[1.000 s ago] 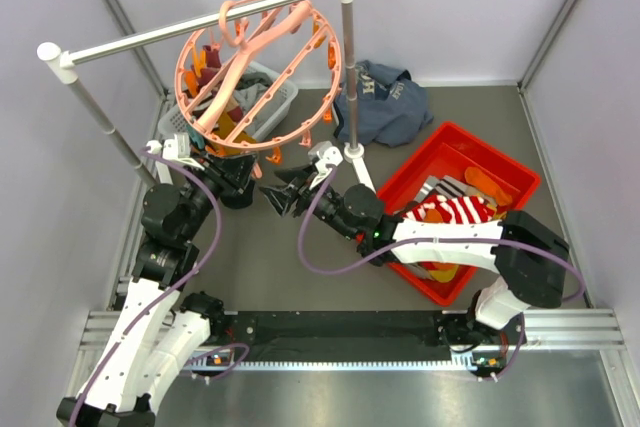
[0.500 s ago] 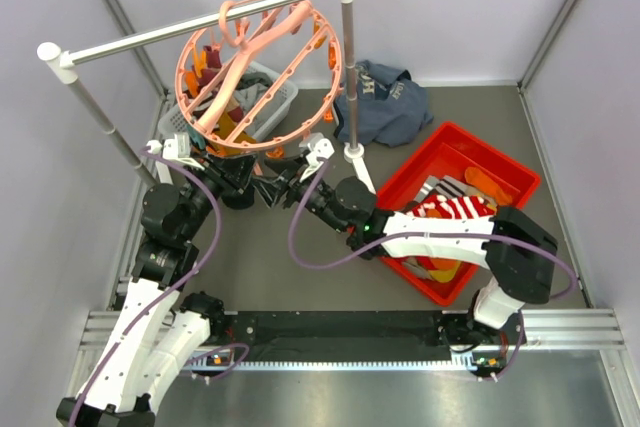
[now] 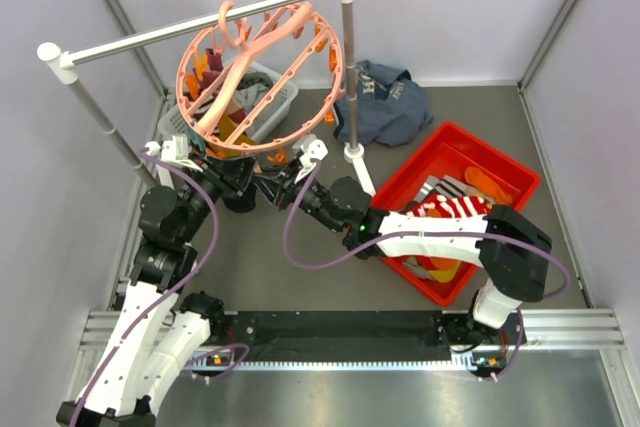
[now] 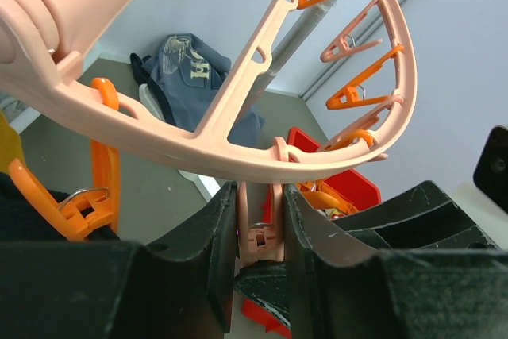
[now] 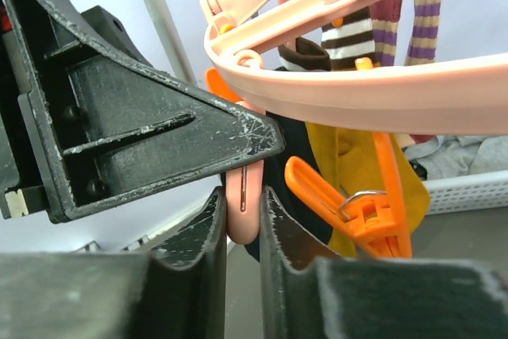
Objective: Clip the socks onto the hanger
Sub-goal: Open the clamp at the hanger.
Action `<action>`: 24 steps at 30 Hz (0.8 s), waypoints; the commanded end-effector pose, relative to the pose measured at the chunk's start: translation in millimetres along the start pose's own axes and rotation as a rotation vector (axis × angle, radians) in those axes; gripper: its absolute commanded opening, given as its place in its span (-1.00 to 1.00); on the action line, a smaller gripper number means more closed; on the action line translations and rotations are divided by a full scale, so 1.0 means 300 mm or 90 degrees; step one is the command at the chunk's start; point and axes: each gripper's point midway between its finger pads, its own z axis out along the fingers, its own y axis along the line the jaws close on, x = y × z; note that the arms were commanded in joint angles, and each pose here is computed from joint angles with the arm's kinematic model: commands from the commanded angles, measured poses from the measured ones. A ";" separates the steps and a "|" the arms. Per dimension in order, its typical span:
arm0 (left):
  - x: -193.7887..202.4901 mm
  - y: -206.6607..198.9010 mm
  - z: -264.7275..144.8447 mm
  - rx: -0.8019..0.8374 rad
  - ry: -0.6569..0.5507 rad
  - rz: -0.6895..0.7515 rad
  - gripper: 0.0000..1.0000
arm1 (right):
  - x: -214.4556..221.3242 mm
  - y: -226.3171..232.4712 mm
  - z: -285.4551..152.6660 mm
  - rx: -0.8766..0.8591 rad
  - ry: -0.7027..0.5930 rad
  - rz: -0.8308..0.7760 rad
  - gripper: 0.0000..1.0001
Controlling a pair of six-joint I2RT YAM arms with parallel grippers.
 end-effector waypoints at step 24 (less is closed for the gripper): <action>-0.081 -0.029 -0.038 -0.080 0.068 0.037 0.47 | -0.086 0.030 0.009 -0.046 -0.021 -0.069 -1.00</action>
